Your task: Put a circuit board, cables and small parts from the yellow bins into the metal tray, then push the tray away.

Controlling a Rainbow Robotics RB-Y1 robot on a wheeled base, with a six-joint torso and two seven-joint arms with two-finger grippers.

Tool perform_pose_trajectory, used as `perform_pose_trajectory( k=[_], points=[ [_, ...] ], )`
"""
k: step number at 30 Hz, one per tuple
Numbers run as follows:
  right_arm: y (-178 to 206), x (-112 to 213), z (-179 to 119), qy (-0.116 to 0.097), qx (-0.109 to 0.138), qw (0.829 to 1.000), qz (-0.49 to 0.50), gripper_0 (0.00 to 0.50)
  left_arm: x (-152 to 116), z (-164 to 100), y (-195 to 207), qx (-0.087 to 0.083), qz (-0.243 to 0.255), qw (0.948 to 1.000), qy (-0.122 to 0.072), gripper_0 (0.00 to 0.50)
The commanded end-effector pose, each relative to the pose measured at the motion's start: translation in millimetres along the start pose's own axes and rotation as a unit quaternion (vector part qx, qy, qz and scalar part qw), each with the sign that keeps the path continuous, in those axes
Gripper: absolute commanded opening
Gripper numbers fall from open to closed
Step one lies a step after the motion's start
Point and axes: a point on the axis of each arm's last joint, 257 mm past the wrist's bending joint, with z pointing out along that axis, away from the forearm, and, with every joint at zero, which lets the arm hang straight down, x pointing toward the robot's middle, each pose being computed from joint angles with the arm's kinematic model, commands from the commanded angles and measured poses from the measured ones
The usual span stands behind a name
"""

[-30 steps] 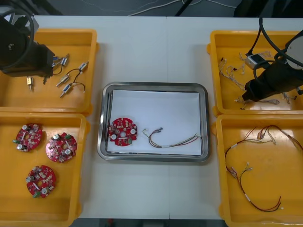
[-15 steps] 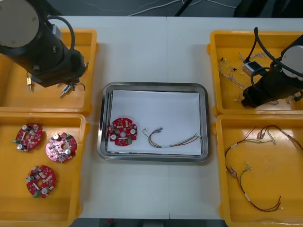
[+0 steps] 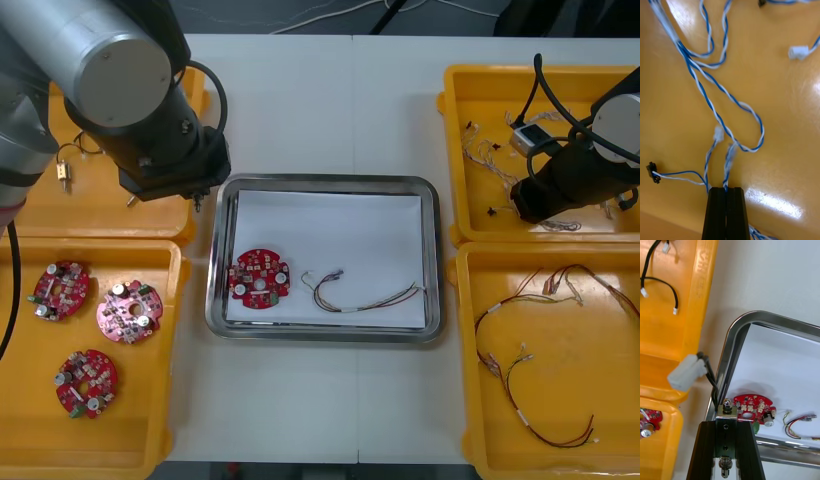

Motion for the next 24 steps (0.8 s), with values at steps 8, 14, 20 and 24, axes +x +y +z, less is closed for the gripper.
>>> perform_pose_trajectory(
  k=[8,14,20,24],
  points=[
    [-34.0,-36.7,-32.3,-0.061,0.058,0.995,-0.048,0.0,1.5,7.0,-54.2,-0.019,-0.03,0.9993,-0.008,0.0],
    [-53.2,-45.9,-38.1,-0.086,0.073,0.993,-0.03,0.0,3.5,21.7,-62.6,-0.03,-0.03,0.999,-0.01,0.0],
    [-73.6,-50.5,-43.2,-0.091,0.083,0.992,-0.005,0.0,3.3,37.1,-73.1,-0.036,-0.031,0.9988,-0.015,0.0],
    [-80.5,-47.2,-41.4,-0.085,0.082,0.993,0.008,0.0,0.5,49.0,-80.6,-0.037,-0.025,0.9987,-0.022,0.0]
  ],
)
